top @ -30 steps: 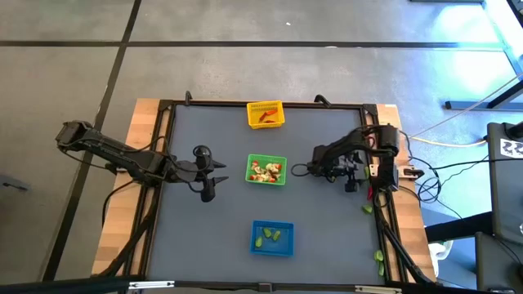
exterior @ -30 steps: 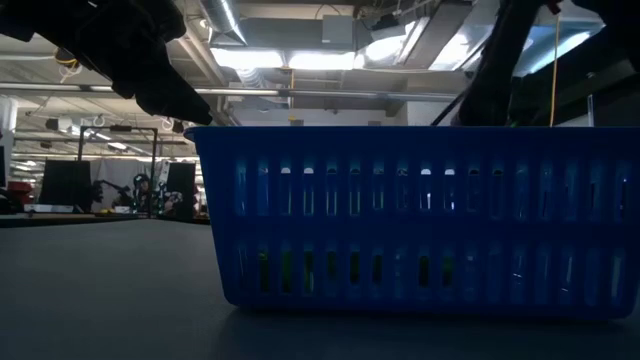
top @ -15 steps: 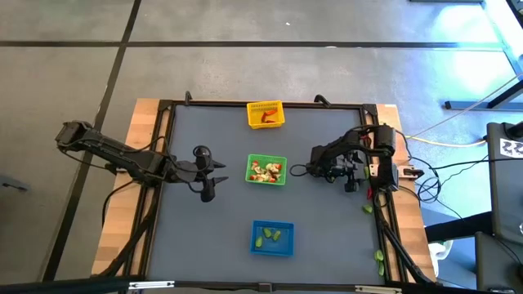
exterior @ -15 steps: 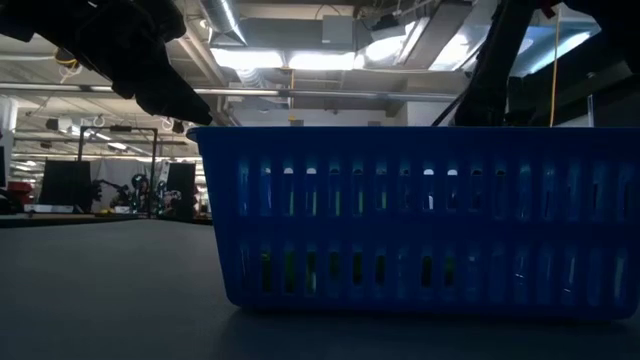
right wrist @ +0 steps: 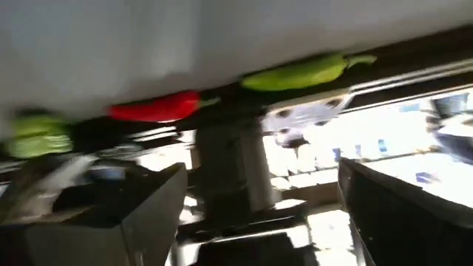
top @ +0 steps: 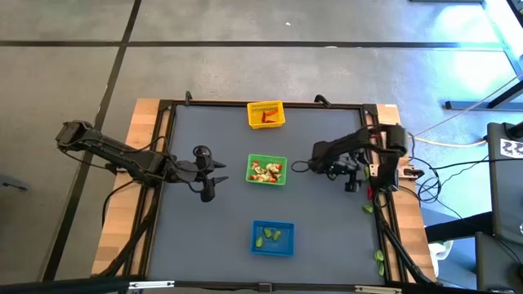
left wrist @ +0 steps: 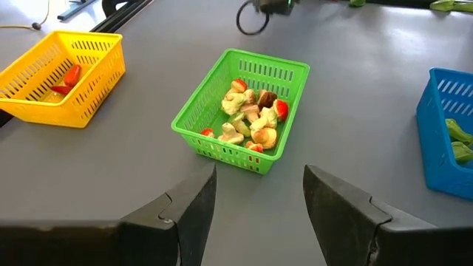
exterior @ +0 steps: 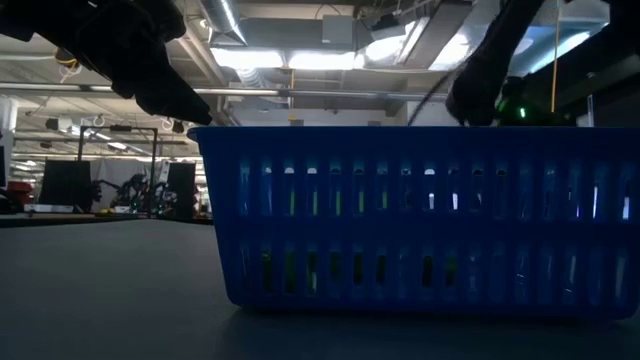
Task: Sort produce into baskets
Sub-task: Put the green chili pepper into the blue bin
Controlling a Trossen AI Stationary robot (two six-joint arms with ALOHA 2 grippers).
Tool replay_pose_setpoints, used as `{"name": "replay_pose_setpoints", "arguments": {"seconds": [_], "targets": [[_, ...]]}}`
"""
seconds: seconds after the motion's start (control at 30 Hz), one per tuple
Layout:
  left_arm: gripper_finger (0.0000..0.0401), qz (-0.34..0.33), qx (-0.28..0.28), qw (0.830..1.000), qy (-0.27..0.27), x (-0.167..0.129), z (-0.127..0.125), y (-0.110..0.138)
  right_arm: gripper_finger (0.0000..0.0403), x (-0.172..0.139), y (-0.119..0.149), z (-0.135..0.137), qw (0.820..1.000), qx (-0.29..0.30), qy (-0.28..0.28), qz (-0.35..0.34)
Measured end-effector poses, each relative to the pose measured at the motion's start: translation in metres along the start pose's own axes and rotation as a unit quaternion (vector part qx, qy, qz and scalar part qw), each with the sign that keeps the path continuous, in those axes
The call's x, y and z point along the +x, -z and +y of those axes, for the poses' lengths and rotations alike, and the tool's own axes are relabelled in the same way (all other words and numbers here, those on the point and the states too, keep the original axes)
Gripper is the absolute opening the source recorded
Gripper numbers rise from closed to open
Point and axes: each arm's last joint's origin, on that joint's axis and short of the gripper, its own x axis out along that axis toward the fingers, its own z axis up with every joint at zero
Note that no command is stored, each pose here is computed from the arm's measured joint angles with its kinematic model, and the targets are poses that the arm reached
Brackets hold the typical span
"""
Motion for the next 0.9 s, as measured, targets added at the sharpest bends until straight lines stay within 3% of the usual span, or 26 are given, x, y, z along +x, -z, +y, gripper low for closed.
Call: {"name": "replay_pose_setpoints", "arguments": {"seconds": [0.17,0.33,0.63,0.77,0.9], "targets": [[0.02,0.0,0.0,1.0,0.0,0.0,0.0,0.0,0.0346,-0.018,0.026,0.011,0.996,0.036,-0.058,-0.052],[0.02,0.0,0.002,1.0,0.0,0.0,0.0,0.0,0.0346,-0.028,0.039,0.045,0.992,0.029,-0.085,-0.091],[0.02,0.0,0.002,1.0,0.0,0.0,0.0,0.0,0.0346,-0.011,0.045,0.101,0.99,0.011,-0.075,-0.117],[0.02,0.0,0.002,1.0,0.0,0.0,0.0,0.0,0.034,-0.004,0.044,0.111,0.989,0.015,-0.068,-0.128],[0.02,0.0,-0.004,1.0,0.0,0.0,0.0,0.0,0.0307,0.011,0.043,0.109,0.992,0.034,-0.064,-0.107]]}}
